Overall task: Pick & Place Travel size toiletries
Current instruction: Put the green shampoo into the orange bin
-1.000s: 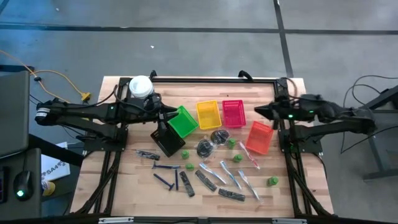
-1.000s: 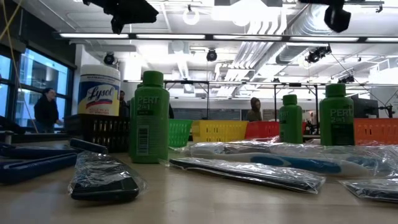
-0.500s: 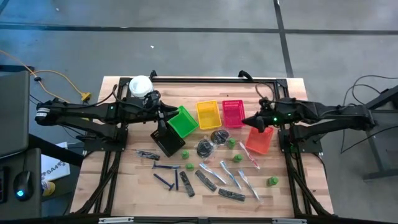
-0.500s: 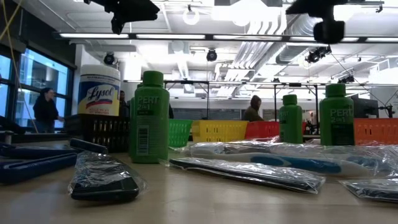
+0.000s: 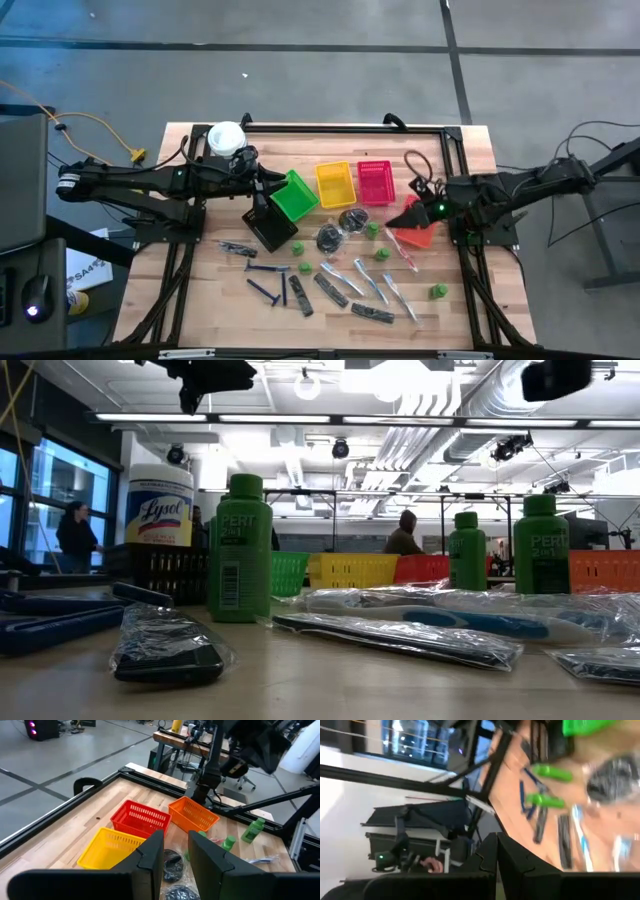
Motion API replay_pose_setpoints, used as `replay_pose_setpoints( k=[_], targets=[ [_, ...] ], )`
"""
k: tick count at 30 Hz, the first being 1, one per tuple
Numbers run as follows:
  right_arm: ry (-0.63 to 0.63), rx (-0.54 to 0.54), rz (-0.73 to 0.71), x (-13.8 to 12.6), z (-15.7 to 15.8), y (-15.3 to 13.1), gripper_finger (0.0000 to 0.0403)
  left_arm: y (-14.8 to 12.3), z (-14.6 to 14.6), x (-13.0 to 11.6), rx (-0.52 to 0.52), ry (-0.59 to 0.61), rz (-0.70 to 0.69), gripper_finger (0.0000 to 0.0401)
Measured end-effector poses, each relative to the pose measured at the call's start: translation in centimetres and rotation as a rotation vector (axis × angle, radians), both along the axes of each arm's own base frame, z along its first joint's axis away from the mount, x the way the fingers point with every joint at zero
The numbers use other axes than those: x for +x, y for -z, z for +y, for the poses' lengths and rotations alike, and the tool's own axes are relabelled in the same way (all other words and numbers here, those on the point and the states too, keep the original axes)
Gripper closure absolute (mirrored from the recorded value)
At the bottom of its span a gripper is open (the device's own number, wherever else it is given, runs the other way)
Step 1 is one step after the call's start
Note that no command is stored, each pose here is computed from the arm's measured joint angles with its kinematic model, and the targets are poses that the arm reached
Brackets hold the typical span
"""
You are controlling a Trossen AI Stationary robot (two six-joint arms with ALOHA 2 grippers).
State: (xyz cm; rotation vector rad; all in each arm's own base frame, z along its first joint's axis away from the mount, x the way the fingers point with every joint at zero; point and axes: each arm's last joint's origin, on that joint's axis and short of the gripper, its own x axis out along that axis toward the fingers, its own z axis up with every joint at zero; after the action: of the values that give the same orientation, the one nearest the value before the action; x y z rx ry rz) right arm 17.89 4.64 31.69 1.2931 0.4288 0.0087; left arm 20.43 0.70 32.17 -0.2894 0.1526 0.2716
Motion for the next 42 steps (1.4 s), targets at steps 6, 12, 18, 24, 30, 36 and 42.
replay_pose_setpoints(
  k=[6, 12, 18, 24, 30, 36, 42],
  targets=[
    [-0.054, 0.167, 0.245, -0.8, 2.4, 1.8, 0.0398, 0.0, -0.1, 0.0, 0.026, 0.041, 0.008, 0.0315],
    [-0.213, 0.359, 0.430, -1.7, 4.5, 2.4, 0.0398, 0.0, -0.2, 0.0, 0.036, 0.063, 0.009, 0.0315],
    [-0.309, 0.600, 0.625, -2.4, 5.6, 2.2, 0.0398, 0.0, -0.2, 0.0, 0.036, 0.063, 0.010, 0.0315],
    [-0.274, 0.633, 0.781, -3.2, 5.8, 3.0, 0.0398, 0.0, -0.2, 0.0, 0.036, 0.063, 0.011, 0.0315],
    [-0.159, 0.588, 1.006, -4.7, 5.7, 4.5, 0.0398, 0.0, -0.2, 0.0, 0.035, 0.068, 0.011, 0.0315],
    [-0.082, 0.546, 1.092, -5.5, 7.4, 5.3, 0.0398, 0.0, -0.3, 0.1, 0.027, 0.110, 0.010, 0.0315],
    [-0.038, 0.467, 1.168, -5.9, 9.1, 6.6, 0.0398, 0.0, -0.3, 0.1, 0.026, 0.114, 0.010, 0.0315]
  ],
)
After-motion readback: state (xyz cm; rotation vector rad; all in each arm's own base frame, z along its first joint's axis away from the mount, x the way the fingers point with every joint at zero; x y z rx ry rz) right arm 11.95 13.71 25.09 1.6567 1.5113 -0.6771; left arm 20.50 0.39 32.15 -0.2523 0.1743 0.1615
